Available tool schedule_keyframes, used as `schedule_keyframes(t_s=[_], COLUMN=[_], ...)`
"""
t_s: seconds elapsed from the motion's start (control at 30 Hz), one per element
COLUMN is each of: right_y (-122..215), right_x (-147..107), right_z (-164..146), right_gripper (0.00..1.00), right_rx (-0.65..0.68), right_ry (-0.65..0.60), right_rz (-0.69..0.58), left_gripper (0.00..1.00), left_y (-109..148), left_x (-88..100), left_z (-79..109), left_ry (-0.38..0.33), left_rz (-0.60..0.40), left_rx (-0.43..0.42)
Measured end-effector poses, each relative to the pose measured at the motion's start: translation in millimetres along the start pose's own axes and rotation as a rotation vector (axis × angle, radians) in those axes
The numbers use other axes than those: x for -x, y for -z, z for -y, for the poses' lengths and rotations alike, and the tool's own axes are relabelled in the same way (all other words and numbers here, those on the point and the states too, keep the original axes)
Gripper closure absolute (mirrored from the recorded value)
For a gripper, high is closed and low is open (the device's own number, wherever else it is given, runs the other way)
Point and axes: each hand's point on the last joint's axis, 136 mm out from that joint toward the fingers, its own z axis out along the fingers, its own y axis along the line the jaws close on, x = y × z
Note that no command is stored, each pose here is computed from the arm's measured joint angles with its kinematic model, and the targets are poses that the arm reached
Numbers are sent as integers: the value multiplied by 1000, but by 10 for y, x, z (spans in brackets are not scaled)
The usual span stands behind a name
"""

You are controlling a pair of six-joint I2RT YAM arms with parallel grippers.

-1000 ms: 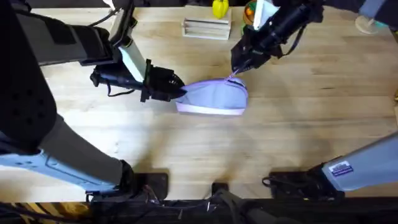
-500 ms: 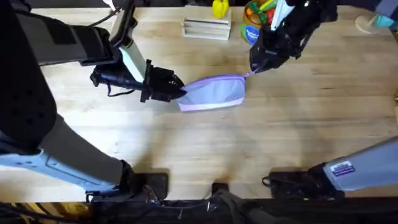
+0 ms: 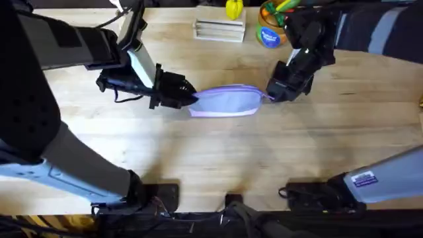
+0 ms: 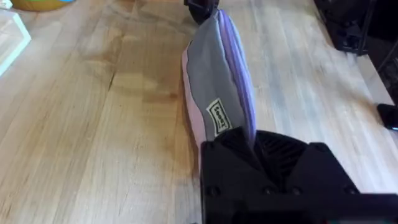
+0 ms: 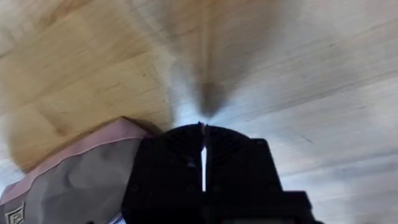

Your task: Unzip the bag, pick up the pens from the table one at a time and place them inside, then zip the bag closed.

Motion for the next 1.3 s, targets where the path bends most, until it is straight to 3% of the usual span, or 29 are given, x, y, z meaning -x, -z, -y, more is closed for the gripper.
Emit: schedule_keyframes(t_s=[0.1,0.2,0.33,0.47,0.5,0.77,0.8,0.97,1.03,1.3], right_y=[69,227,553,936,1014,1560,1607,1755,1768,1773], right_x=[39,107,170,150,130,-91,-116,-230,-256,-297], right_z=[-3,14,8,-21,-23,-46,-44,8,26,0], right_gripper=[949,869,690,130,38,4,4,4,4,4], right_rx=[9,21,74,146,157,252,260,272,268,240], right_ry=[-9,-11,-7,42,65,202,218,280,298,453], right_rz=[30,91,189,288,307,444,457,494,495,512], left_gripper=[959,959,959,959,959,943,851,65,14,6], left_y=[0,3,3,3,3,3,3,28,31,35], left_x=[-4,-14,-18,-19,-19,-20,-19,-23,-23,-36], left_z=[-1,-4,-4,-3,-3,-3,-4,-13,-15,-33], left_ry=[-1,-3,-3,-3,-3,-3,-8,5,7,-5], left_rz=[-2,-7,-10,-10,-10,-10,-10,-7,-5,-12], left_rx=[0,1,1,1,1,1,1,9,10,15])
